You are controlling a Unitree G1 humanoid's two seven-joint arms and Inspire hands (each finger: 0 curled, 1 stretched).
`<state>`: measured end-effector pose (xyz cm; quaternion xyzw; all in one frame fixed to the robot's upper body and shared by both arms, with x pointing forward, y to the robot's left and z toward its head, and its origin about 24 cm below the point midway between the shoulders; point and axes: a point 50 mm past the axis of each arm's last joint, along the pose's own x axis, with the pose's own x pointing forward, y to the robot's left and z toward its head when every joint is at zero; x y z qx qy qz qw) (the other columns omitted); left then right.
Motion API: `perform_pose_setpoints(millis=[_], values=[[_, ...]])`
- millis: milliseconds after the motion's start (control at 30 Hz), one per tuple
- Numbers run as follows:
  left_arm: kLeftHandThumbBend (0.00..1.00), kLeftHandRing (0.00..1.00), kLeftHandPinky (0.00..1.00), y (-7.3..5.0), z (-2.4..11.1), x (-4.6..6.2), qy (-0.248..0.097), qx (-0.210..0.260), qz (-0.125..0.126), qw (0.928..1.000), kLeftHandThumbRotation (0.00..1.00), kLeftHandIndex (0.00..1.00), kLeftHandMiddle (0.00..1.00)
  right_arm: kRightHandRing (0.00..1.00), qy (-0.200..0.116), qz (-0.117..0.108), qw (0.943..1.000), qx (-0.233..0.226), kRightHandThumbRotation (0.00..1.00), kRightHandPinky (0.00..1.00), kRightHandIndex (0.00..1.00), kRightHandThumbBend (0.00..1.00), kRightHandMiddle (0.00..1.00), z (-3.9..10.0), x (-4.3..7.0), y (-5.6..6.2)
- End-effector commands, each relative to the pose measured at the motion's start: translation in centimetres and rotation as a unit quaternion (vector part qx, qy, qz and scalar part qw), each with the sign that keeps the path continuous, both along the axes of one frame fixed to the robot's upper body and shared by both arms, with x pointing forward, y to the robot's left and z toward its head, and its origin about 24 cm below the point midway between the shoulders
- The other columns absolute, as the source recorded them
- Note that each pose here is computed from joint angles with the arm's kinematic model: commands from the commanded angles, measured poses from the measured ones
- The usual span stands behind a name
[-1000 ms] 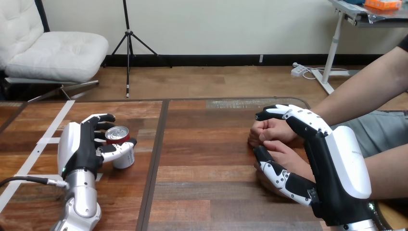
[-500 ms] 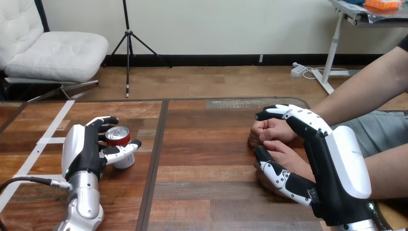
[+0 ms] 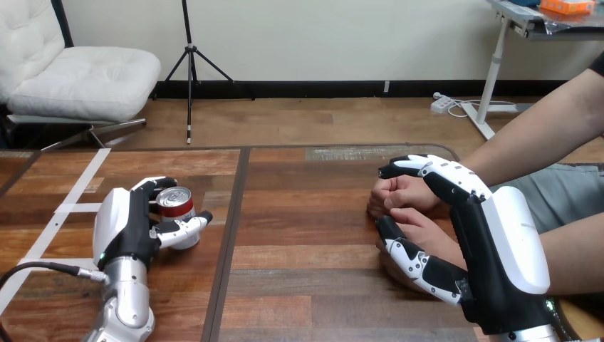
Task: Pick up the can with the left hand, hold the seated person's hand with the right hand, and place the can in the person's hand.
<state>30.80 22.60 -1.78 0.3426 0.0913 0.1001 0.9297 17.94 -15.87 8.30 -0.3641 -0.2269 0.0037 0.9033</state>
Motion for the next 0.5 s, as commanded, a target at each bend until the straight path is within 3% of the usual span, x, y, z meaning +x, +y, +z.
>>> perform_pose_setpoints(millis=[0,467], values=[[0.8,0.72,0.64,-0.51,2.38,2.02,-0.038,0.026,-0.015,0.9988,0.26,0.76,0.75,0.82,-0.032,0.002,0.9995,-0.002,0.0,0.85,0.69,0.41,0.77,1.28,0.87,-0.1],[0.81,0.74,0.68,-0.48,2.38,2.04,-0.038,0.016,-0.013,0.9991,0.27,0.78,0.77,0.82,-0.03,-0.002,0.9995,-0.007,0.0,0.85,0.69,0.42,0.77,1.24,0.89,-0.08]])
